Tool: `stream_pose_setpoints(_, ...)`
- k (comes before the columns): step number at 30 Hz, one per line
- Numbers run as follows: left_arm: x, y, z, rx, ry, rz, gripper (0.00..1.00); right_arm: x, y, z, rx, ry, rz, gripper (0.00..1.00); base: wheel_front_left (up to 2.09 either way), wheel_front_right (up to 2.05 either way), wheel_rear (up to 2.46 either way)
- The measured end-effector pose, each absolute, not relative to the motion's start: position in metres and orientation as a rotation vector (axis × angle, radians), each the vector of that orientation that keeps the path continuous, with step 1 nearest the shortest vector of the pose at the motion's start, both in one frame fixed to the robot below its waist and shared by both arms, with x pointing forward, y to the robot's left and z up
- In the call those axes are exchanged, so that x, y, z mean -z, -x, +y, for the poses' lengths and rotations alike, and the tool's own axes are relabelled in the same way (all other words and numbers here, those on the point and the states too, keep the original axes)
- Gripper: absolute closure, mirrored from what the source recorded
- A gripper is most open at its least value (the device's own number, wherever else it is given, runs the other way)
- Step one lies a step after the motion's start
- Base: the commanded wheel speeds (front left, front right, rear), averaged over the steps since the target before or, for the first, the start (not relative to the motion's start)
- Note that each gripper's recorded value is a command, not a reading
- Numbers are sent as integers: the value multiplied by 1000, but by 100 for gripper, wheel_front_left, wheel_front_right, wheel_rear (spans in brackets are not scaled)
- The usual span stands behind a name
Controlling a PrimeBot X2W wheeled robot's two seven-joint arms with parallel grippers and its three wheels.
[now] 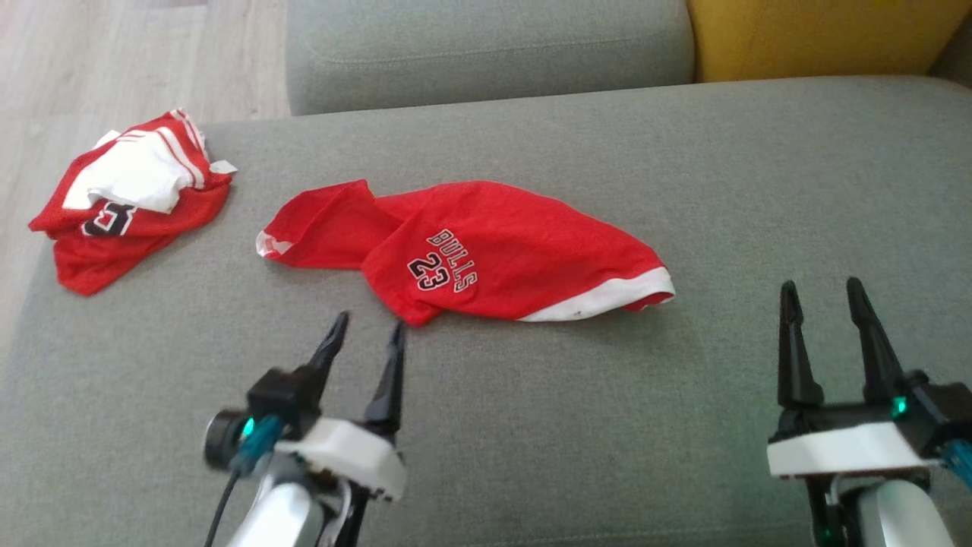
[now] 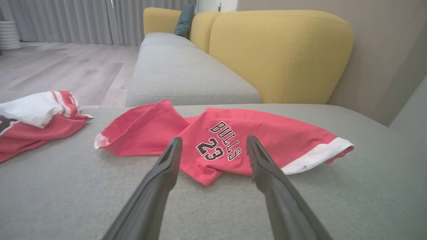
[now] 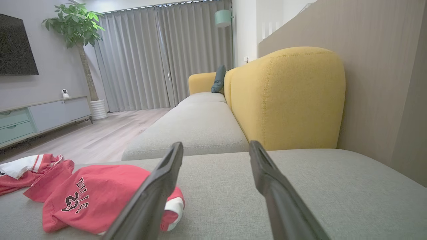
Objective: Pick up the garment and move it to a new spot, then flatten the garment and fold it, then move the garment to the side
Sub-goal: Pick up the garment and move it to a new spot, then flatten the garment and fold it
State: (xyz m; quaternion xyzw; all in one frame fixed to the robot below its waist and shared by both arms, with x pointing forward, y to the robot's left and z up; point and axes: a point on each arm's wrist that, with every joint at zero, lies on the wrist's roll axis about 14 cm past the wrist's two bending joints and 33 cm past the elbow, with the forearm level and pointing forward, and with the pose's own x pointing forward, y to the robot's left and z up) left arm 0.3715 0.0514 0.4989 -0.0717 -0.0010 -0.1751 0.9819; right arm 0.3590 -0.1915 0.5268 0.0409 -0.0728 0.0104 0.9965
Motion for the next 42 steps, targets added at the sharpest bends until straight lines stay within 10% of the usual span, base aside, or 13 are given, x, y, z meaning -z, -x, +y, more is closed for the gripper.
stream_pose_setpoints(42,-485,-348,97,189,123,9,0,-493,-351,-178,-53,-121,-41,0,0,0,0)
